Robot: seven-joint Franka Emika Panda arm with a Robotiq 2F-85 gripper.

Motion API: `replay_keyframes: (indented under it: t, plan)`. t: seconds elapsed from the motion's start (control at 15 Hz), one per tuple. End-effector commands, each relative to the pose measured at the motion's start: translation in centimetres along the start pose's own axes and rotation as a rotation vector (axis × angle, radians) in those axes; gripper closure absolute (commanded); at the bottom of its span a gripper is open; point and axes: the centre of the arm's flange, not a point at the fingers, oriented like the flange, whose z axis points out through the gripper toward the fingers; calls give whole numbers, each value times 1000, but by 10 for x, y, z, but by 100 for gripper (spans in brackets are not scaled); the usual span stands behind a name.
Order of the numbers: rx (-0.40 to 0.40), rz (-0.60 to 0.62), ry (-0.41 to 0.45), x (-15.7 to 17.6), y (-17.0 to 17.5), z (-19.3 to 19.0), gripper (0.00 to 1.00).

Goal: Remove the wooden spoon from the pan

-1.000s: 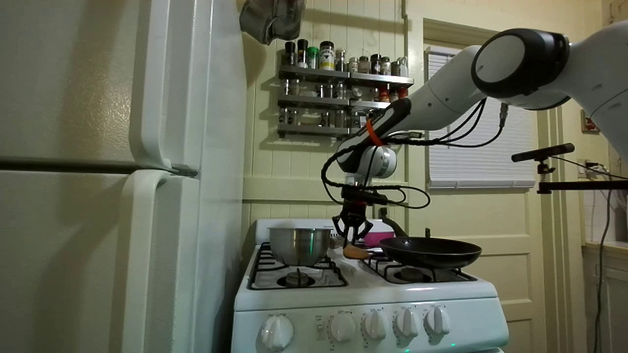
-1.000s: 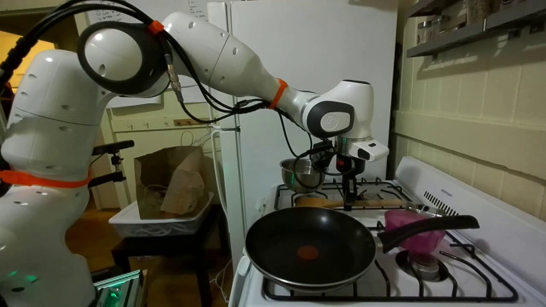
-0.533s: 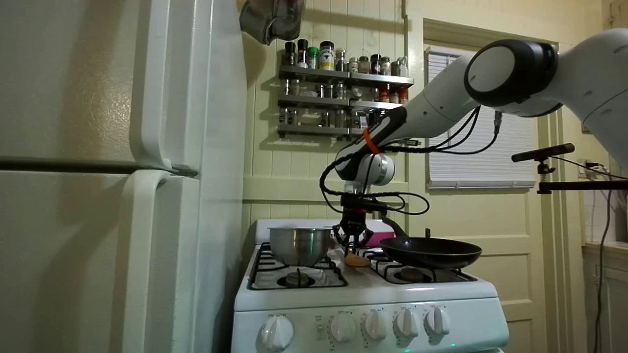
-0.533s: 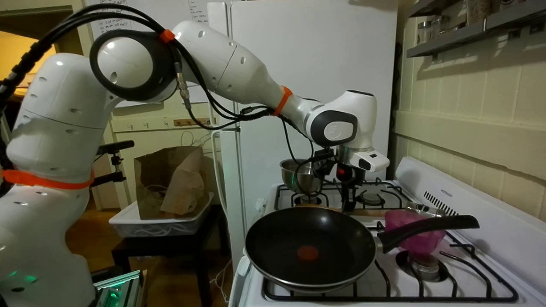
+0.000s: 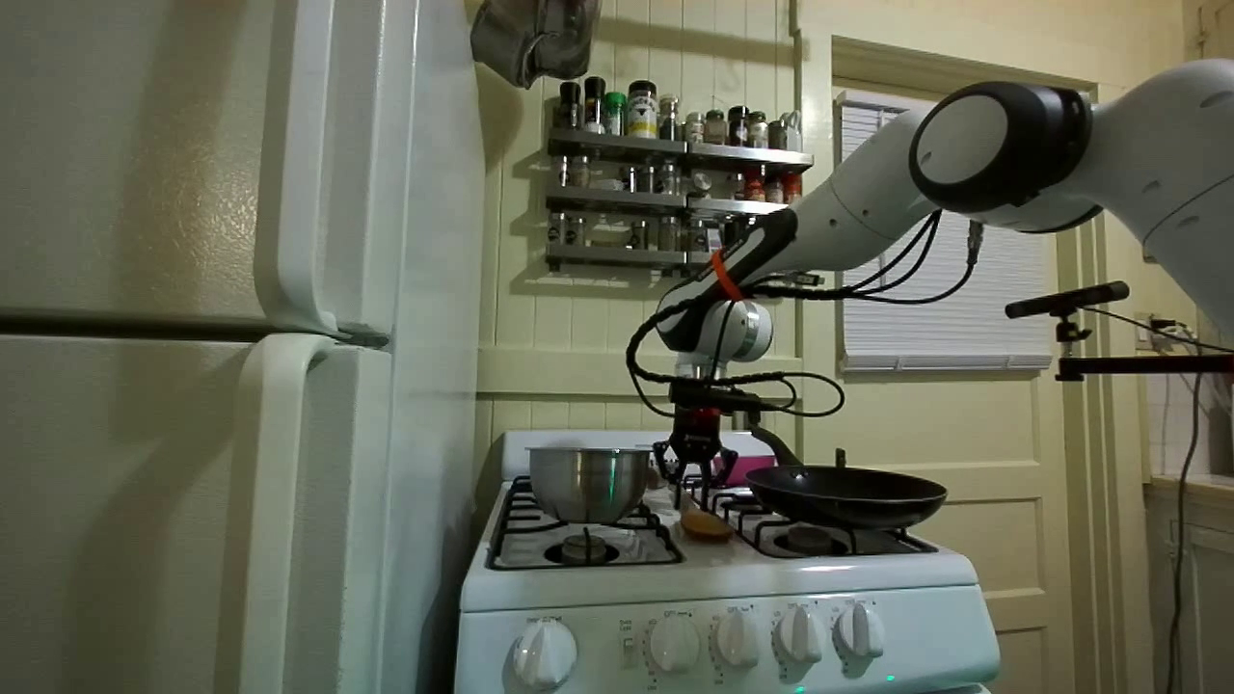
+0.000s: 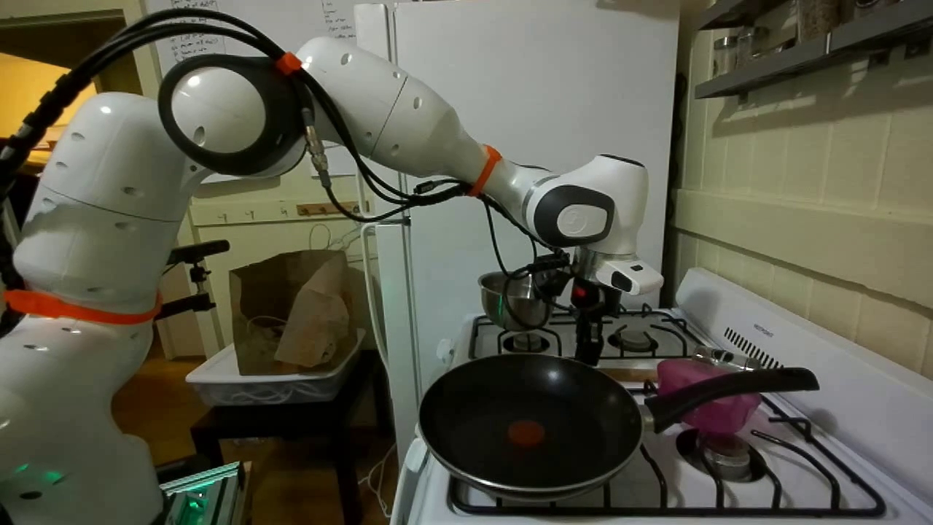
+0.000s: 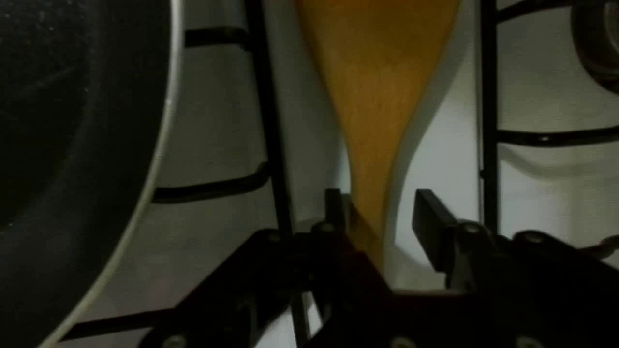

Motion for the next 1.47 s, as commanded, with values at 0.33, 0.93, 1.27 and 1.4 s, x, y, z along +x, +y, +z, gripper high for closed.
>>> replay_keyframes:
  t: [0.33,0.93,1.27,1.4]
  plan:
    - [25,47,94,-23,4,-100,0]
    - [-296,293,272,-126,43,-202,0]
    - [-291,174,218,-143,41,-223,0]
    - [-291,159,217,-151,44,-225,0]
